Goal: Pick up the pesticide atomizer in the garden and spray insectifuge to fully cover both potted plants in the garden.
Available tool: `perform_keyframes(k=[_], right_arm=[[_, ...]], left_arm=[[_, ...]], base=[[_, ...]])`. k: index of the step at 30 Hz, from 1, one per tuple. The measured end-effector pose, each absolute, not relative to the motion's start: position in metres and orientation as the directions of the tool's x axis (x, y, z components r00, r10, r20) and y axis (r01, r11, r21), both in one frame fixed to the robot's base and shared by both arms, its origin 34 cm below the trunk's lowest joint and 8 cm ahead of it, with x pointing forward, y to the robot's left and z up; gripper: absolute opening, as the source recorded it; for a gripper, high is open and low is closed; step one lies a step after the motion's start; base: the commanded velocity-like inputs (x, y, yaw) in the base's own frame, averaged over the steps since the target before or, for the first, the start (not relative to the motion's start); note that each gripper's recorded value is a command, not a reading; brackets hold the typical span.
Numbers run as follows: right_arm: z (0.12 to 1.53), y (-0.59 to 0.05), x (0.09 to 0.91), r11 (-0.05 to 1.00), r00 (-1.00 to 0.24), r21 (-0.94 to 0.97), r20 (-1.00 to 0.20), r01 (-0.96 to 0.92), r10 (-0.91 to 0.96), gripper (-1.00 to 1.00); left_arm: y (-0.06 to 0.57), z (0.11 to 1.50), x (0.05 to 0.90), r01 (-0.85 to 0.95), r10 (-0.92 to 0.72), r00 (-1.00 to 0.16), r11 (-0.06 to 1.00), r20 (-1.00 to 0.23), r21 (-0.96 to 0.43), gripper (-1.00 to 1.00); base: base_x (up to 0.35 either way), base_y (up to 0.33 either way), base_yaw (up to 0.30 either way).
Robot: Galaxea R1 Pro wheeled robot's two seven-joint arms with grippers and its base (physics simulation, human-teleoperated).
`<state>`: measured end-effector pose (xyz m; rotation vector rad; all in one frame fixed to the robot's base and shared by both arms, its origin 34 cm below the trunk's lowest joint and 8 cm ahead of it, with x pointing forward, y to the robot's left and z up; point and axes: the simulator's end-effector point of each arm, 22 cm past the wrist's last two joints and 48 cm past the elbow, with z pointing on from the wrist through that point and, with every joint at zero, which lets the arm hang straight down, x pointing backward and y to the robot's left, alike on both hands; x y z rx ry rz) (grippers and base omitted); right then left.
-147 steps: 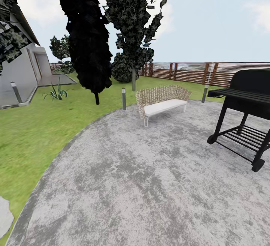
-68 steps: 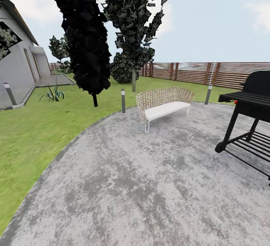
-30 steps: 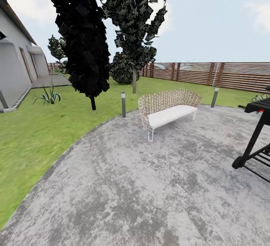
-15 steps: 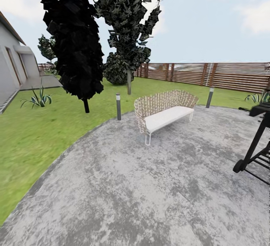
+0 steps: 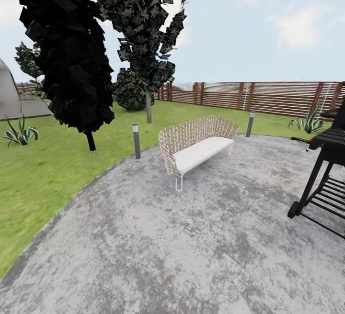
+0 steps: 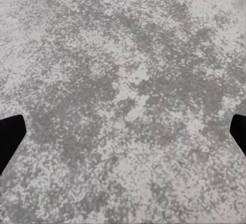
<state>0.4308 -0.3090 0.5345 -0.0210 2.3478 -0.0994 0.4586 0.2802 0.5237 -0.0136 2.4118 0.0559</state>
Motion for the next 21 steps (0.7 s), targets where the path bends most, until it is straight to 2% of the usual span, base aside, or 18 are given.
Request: perform_keyframes(k=[21], right_arm=[[0.5385,-0.3089,0.4346,0.997,-0.693,-0.079,-0.719,0.015,-0.046,1.00]], left_arm=[[0.2808,0.5280,0.4626,-0.026,0.006,-0.737,0.999,-0.676,0.037,1.00]], base=[[0.291,0.213,-0.237]])
